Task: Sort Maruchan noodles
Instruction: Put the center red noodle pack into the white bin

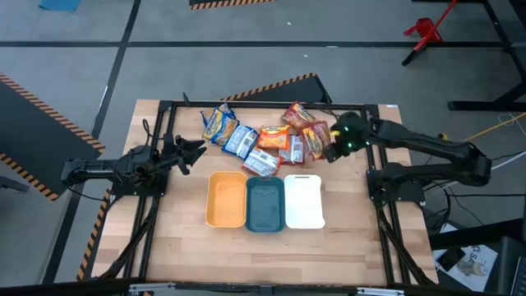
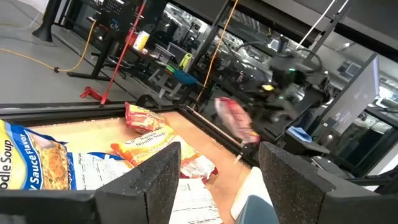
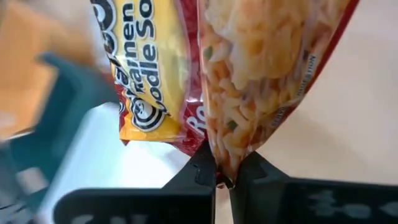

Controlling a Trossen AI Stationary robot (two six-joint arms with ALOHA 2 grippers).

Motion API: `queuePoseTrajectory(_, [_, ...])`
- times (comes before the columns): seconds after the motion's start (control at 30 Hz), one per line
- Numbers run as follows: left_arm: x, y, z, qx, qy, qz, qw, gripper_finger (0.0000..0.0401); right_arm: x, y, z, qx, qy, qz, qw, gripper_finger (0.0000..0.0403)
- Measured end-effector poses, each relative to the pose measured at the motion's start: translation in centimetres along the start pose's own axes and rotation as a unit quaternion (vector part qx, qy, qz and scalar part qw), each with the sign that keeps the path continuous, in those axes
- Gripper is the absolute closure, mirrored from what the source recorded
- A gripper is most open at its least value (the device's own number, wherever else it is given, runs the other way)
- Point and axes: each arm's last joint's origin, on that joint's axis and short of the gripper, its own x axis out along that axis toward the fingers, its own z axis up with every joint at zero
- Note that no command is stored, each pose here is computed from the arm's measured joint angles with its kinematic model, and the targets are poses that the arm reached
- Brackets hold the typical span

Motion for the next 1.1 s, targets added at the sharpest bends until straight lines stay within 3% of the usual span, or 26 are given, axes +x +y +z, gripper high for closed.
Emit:
queuePoseTrajectory(0.17, [0.0,0.0,0.0,-0.007,0.0,0.0,1.0,0.0189,-1.5,2.8,-3.2,0.034,0.02,0.059,0.997,0.0402])
queuePoseTrajectory(0.57, [0.0,0.0,-0.1,-0.008,0.002,0.001,1.0,0.0189,-1.2,8.0,-10.7,0.085,0.023,0.084,0.993,0.0403])
queuePoseTrajectory(0.77, [0.0,0.0,-0.1,-0.008,0.004,0.0,1.0,0.0189,0.9,9.2,-13.3,0.104,0.02,0.048,0.993,0.0403])
queuePoseTrajectory(1.1, [0.0,0.0,-0.1,-0.008,0.004,0.0,1.0,0.0189,5.5,10.2,-14.8,0.094,0.037,-0.006,0.995,0.0403])
